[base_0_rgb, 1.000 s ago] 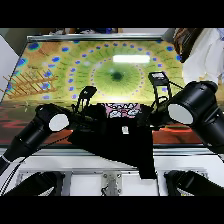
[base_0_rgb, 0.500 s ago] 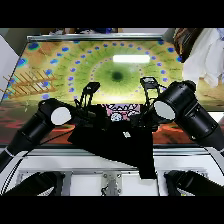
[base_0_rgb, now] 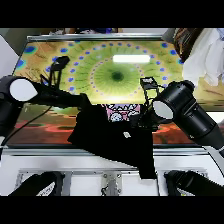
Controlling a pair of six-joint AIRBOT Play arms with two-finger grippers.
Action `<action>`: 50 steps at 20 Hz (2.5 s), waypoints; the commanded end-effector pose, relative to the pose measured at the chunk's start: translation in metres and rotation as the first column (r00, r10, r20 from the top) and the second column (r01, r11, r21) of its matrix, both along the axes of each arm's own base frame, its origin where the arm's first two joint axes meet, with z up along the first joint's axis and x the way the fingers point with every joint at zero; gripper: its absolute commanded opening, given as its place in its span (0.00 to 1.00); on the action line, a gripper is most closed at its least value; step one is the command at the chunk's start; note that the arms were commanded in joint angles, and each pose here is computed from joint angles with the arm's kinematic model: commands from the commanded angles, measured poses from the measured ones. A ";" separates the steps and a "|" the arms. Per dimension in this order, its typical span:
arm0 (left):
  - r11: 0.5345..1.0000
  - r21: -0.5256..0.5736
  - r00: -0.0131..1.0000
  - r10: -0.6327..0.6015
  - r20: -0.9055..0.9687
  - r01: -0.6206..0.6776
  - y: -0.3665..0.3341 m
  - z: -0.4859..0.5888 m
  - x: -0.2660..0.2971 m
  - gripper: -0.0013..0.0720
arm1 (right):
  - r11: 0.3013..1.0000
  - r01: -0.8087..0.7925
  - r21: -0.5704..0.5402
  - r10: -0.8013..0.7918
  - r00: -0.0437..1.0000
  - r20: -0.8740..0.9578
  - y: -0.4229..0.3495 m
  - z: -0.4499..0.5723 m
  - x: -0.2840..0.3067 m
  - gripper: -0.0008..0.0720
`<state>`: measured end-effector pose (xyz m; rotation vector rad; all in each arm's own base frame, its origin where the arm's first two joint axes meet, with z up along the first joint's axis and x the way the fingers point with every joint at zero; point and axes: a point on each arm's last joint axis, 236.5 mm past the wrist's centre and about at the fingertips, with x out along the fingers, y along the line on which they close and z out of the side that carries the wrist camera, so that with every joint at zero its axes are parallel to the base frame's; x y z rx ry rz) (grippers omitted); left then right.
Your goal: Fold the clothes and pants, and hang the long-sleeved shirts on hangers.
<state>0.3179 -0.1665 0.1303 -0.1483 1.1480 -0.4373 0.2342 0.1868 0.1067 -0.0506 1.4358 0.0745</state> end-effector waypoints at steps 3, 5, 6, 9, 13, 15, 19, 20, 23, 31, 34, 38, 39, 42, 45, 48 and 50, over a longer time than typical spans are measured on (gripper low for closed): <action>0.968 0.110 0.974 0.226 0.021 -0.227 0.117 -0.033 0.033 0.86 | 1.000 -0.001 -0.005 0.001 1.000 -0.006 0.000 -0.001 -0.001 0.04; 0.933 0.201 0.954 0.296 0.047 -0.300 0.167 -0.050 0.037 0.87 | 1.000 -0.001 -0.005 0.001 1.000 -0.007 0.000 -0.001 -0.001 0.04; 0.914 0.238 0.945 0.321 0.069 -0.328 0.190 -0.055 0.038 1.00 | 1.000 0.000 -0.005 0.000 1.000 -0.007 0.000 -0.001 -0.001 0.04; 0.846 0.263 0.884 0.424 0.198 -0.465 0.256 -0.055 0.054 1.00 | 1.000 0.000 -0.005 0.000 1.000 -0.007 0.000 -0.001 -0.001 0.04; 0.745 0.243 0.777 0.546 0.312 -0.621 0.332 -0.055 0.071 1.00 | 1.000 0.000 -0.005 0.000 1.000 -0.006 0.000 -0.001 -0.001 0.04; 0.740 0.275 0.786 0.539 0.303 -0.614 0.355 -0.067 0.083 1.00 | 1.000 -0.001 -0.005 0.000 1.000 -0.007 0.000 -0.001 -0.001 0.04; 0.753 0.319 0.818 0.522 0.241 -0.575 0.380 -0.109 0.125 1.00 | 1.000 -0.001 -0.005 0.000 1.000 -0.007 0.000 -0.001 -0.001 0.04; 0.753 0.377 0.842 0.489 0.227 -0.539 0.385 -0.122 0.133 1.00 | 1.000 0.000 -0.005 0.000 1.000 -0.007 0.000 -0.001 -0.001 0.04; 0.729 0.520 0.892 0.406 0.197 -0.446 0.396 -0.155 0.163 1.00 | 1.000 -0.001 -0.005 0.001 1.000 -0.006 0.000 -0.001 -0.001 0.04; 0.689 0.616 0.913 0.385 0.134 -0.382 0.414 -0.204 0.203 1.00 | 1.000 -0.001 -0.005 0.001 1.000 -0.006 0.000 -0.001 -0.001 0.04; 0.672 0.642 0.910 0.404 0.098 -0.368 0.424 -0.217 0.193 1.00 | 1.000 -0.001 -0.005 0.001 1.000 -0.007 0.000 -0.001 -0.001 0.04; 0.675 0.648 0.910 0.409 0.070 -0.353 0.426 -0.236 0.190 1.00 | 1.000 0.000 -0.005 0.000 1.000 -0.006 0.000 -0.001 -0.001 0.04; 0.677 0.649 0.911 0.409 0.062 -0.348 0.426 -0.241 0.189 1.00 | 1.000 0.000 -0.005 0.000 1.000 -0.007 0.000 -0.001 -0.001 0.04; 0.678 0.650 0.909 0.414 0.047 -0.342 0.428 -0.249 0.186 1.00 | 1.000 0.000 -0.005 0.000 1.000 -0.006 0.000 -0.001 -0.001 0.04; 0.674 0.647 0.901 0.431 0.047 -0.356 0.432 -0.250 0.183 1.00 | 1.000 0.000 -0.005 0.000 1.000 -0.006 0.000 -0.001 -0.001 0.04; 0.672 0.642 0.894 0.446 0.048 -0.370 0.432 -0.250 0.183 0.80 | 1.000 0.000 -0.005 0.000 1.000 -0.006 0.000 -0.001 -0.001 0.04; 0.669 0.637 0.888 0.457 0.053 -0.382 0.432 -0.250 0.183 0.75 | 1.000 0.000 -0.005 0.000 1.000 -0.006 0.000 -0.001 -0.001 0.04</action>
